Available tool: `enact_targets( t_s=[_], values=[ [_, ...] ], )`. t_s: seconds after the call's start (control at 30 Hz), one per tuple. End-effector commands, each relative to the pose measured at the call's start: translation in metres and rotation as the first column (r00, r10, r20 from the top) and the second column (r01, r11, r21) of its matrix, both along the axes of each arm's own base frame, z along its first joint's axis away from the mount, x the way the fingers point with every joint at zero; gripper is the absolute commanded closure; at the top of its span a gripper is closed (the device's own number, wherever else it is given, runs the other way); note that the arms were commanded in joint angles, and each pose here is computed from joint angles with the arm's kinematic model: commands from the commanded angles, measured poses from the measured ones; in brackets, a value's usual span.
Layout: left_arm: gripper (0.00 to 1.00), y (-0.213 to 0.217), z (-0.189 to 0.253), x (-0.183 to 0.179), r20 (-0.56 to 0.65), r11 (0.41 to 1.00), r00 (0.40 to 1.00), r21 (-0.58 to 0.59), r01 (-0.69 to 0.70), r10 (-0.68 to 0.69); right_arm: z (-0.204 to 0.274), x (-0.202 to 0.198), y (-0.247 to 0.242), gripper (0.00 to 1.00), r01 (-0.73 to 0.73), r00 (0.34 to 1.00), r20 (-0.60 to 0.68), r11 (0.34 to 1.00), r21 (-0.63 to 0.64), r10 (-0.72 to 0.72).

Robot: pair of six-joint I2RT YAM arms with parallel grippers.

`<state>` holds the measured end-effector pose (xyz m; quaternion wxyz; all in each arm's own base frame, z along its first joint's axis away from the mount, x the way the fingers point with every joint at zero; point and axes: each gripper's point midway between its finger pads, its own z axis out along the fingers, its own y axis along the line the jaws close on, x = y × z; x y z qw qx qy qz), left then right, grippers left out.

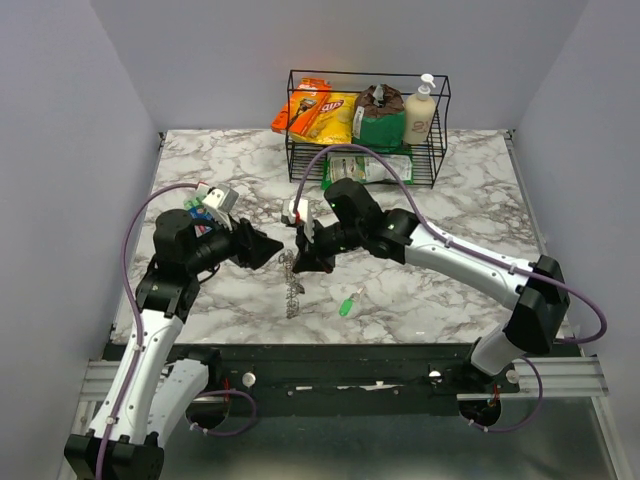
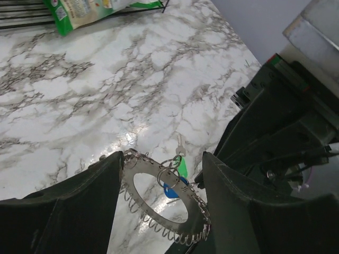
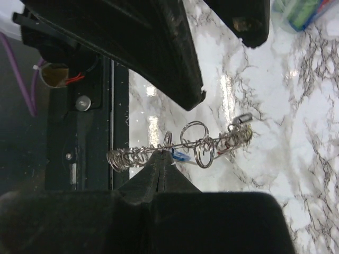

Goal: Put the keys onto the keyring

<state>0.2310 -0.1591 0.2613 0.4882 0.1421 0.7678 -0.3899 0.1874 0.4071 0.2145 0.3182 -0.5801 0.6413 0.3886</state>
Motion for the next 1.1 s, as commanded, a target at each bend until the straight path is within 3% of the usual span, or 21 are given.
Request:
enact_targets(
  t_s=[0.0, 0.2, 0.37, 0.67, 1.07],
  values=[
    [0.32, -0.016, 0.018, -0.031, 0.126, 0.978, 0.97, 0.002, 0.211, -0.209, 0.038, -0.021, -0.002, 0.99, -0.122, 0.992, 0.042, 0.986, 0.118, 0.117],
    [0.39, -0.026, 0.033, -0.061, 0.222, 0.933, 0.911, -0.016, 0.358, -0.346, 0.055, -0.028, -0.006, 0.99, -0.157, 0.987, 0.055, 0.975, 0.158, 0.149],
    [0.42, -0.029, 0.051, -0.078, 0.328, 0.911, 0.863, -0.019, 0.413, -0.384, 0.065, -0.037, -0.009, 0.99, -0.195, 0.981, 0.06, 0.962, 0.189, 0.187],
    [0.53, -0.034, 0.053, -0.093, 0.348, 0.857, 0.803, 0.002, 0.515, -0.483, 0.083, -0.049, -0.017, 0.99, -0.244, 0.969, 0.092, 0.941, 0.234, 0.229],
    [0.56, -0.04, 0.048, -0.102, 0.329, 0.804, 0.759, -0.001, 0.595, -0.561, 0.093, -0.058, -0.021, 0.99, -0.284, 0.959, 0.097, 0.922, 0.262, 0.268]
  ],
)
